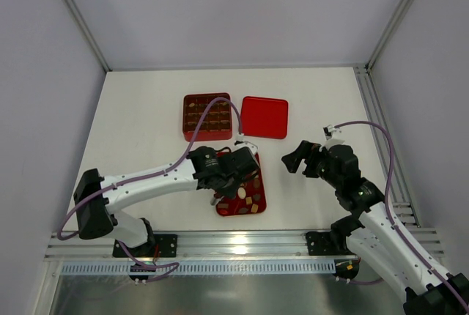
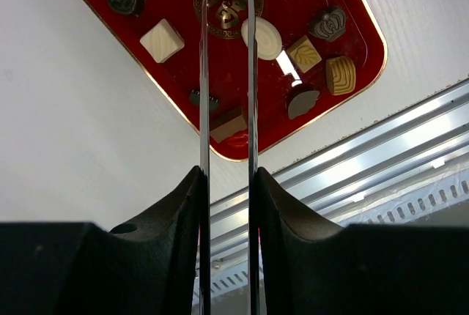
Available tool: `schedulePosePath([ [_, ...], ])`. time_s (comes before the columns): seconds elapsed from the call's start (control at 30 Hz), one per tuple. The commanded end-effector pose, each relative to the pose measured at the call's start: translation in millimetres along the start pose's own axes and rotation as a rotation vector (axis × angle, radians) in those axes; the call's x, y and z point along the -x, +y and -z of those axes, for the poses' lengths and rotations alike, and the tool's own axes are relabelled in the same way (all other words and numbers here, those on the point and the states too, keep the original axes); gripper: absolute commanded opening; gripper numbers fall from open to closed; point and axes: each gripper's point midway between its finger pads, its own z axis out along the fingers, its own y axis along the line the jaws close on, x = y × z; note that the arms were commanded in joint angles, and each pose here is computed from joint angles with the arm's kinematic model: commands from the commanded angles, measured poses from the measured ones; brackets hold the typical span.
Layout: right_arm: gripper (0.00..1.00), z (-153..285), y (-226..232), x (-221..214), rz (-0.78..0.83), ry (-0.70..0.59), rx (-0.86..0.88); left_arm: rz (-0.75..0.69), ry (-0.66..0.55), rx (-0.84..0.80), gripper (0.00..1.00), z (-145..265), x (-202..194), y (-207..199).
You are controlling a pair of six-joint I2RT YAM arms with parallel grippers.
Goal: Pack the chocolate
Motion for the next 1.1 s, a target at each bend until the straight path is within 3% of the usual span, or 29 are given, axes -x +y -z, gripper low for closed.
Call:
schedulePosePath([
  [0.0,1.00,-0.4,7.6,12.0,0.000,-0.039,0.022,0.018,-0.071,-0.003,0.33,17.4,17.5,5.8],
  [1.07,1.00,-5.0,9.4,11.7,0.002,-0.027,0.027,0.086,-0.100,-0.028,0.32,24.5,31.1,35.8],
])
